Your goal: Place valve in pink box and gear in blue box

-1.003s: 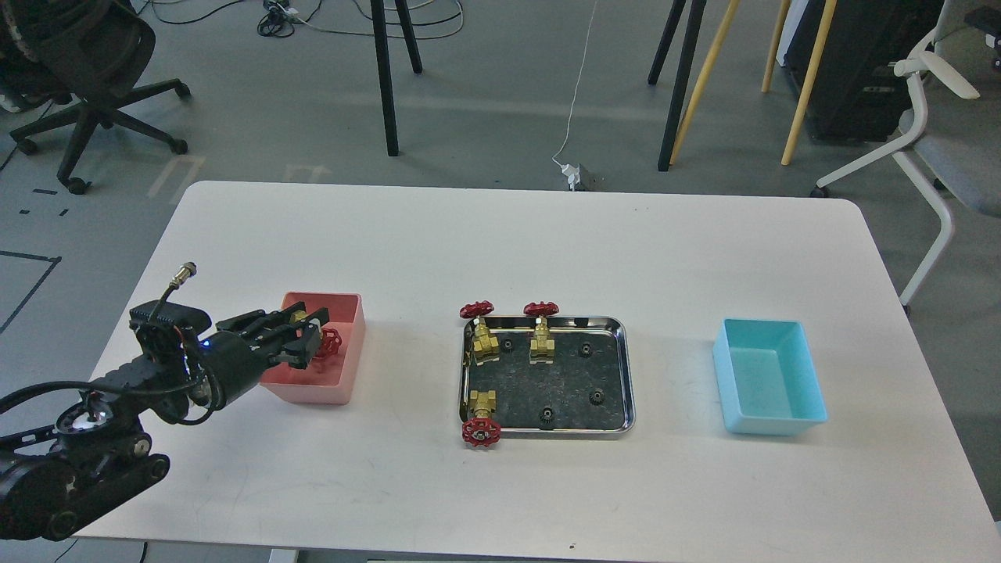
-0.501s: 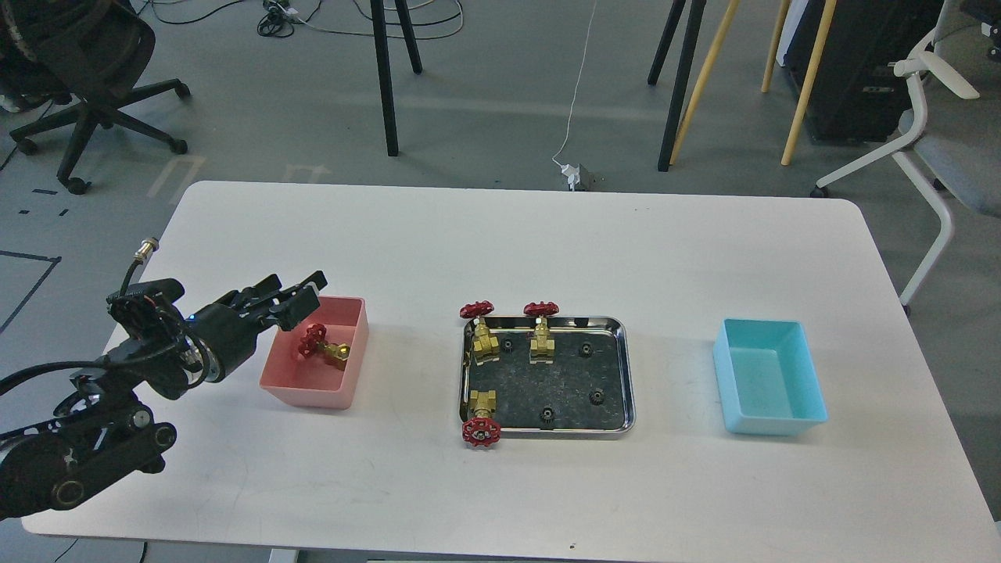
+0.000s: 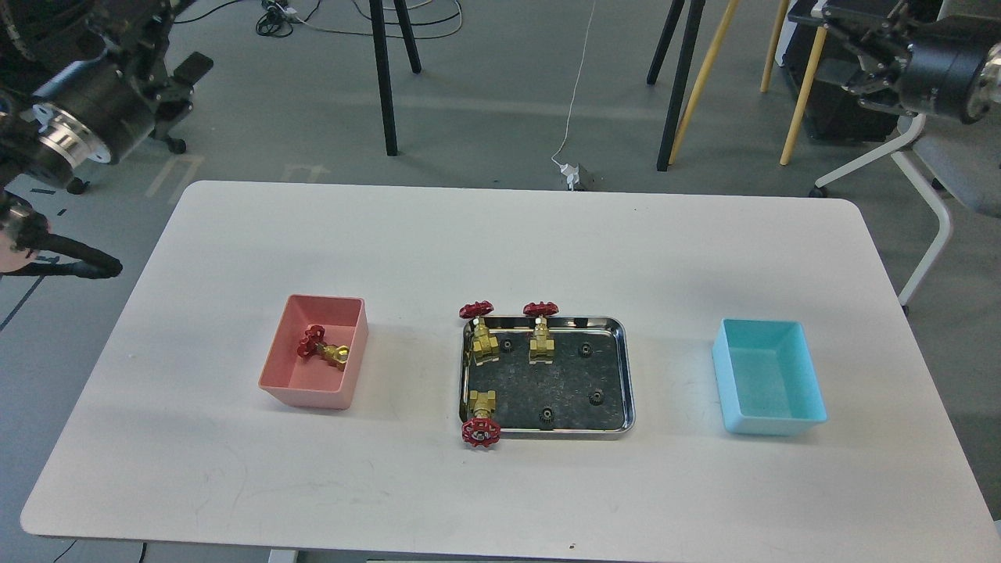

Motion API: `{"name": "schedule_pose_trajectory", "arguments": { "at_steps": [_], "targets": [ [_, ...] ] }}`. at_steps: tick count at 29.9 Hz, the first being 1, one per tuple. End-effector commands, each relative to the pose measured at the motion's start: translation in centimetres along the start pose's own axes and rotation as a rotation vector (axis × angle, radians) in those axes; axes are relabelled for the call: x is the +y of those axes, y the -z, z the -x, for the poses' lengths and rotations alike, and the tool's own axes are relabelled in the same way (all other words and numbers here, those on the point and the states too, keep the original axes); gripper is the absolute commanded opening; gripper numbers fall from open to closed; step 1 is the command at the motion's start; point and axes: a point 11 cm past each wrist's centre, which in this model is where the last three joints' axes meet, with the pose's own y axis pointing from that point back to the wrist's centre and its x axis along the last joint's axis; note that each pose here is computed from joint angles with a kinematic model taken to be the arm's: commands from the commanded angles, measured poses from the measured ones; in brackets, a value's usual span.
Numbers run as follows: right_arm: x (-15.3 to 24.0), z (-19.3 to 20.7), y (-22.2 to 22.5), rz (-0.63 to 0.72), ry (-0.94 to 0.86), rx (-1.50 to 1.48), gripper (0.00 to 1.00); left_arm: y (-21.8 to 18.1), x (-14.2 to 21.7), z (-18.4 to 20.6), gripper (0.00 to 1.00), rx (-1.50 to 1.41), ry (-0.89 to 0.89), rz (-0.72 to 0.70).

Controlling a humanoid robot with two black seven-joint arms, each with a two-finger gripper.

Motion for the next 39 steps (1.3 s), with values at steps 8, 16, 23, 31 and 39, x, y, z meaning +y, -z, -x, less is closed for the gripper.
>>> {"name": "schedule_pose_trajectory", "arguments": {
  "at_steps": [8,16,23,31,39],
  "targets": [
    [-5.1,14.1,1.0,0.025,0.409,0.441,0.98,-9.1,-1.0,-4.7,0.97,-0.067,-0.083,0.16],
    [-7.2,21.8,0.3,-0.004,0.642,0.702,0.98,-10.7,-0.5,-6.7,0.97,-0.09,-0.141,0.177],
    [-7.0,25.8,-0.8,-0.027,0.81,0.835,0.98,-12.1,-0.6,-7.4,0.97,-0.098,-0.158,0.203],
    [-7.7,27.4,-3.3,0.031,0.889,0.931,0.98,-12.4,-0.4,-8.4,0.97,-0.102,-0.184,0.202],
    [-9.8,29.3,-3.5,0.041,0.903,0.943,0.98,-13.1,0.0,-9.4,0.97,-0.112,-0.207,0.207]
  ]
}}
